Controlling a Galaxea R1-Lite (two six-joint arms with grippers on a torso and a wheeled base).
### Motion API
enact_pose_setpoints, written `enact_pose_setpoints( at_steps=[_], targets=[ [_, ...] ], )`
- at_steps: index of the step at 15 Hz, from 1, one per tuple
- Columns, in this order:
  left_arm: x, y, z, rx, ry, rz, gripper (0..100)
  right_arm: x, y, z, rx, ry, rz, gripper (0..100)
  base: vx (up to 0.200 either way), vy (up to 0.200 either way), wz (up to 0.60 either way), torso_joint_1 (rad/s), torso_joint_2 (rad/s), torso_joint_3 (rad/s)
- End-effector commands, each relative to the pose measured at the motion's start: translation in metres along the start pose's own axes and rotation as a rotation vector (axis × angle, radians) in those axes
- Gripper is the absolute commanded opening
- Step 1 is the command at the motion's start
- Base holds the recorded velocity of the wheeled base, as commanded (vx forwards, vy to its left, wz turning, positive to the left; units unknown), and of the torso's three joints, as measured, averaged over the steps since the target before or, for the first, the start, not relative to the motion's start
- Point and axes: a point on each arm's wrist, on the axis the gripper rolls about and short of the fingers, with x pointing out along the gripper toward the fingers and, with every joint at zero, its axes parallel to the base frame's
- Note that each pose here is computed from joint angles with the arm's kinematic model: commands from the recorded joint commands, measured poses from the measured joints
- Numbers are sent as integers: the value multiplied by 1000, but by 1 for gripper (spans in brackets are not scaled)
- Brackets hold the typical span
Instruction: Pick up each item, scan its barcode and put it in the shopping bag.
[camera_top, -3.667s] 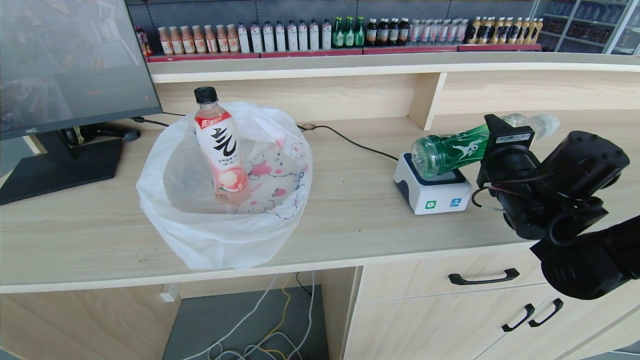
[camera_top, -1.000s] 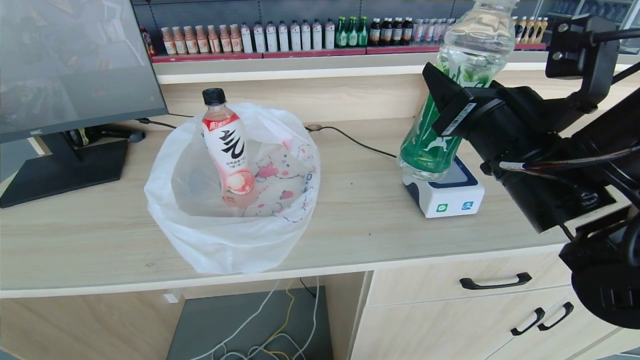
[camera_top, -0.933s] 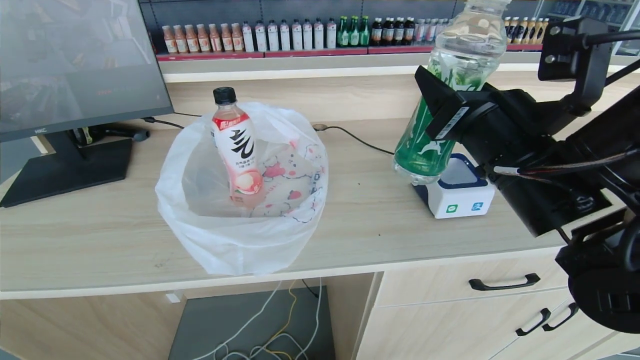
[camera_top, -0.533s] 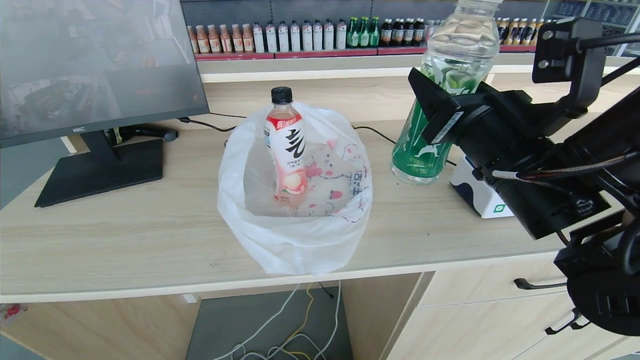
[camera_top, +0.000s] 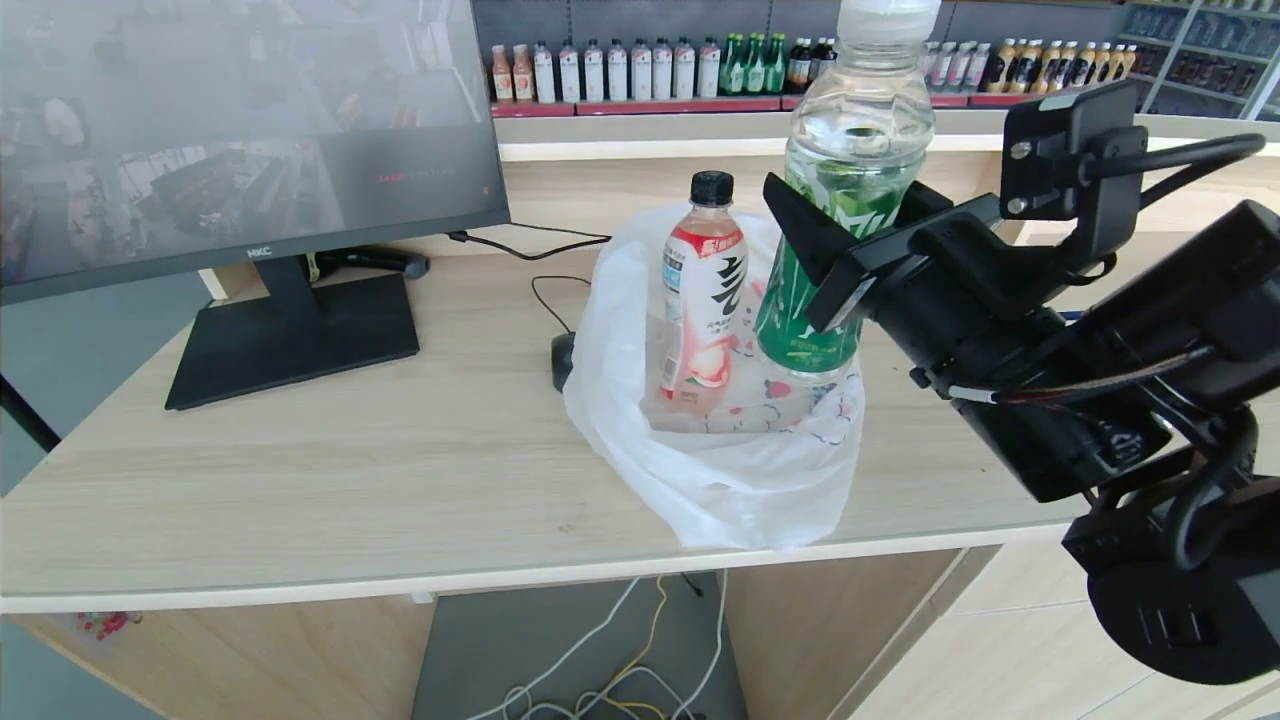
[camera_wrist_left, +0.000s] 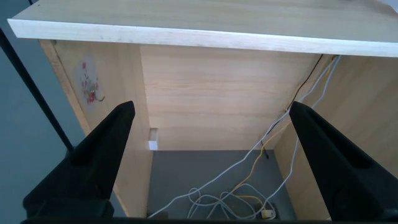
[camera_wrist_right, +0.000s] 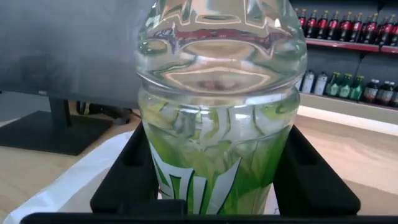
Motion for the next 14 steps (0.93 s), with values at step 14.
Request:
enact_pose_setpoints(
  at_steps=[14],
  targets=[
    [0,0,0,0,0,1,100,8,-5,-68,-44,94,-46,0,0,0,0,0,0,0]
  ],
)
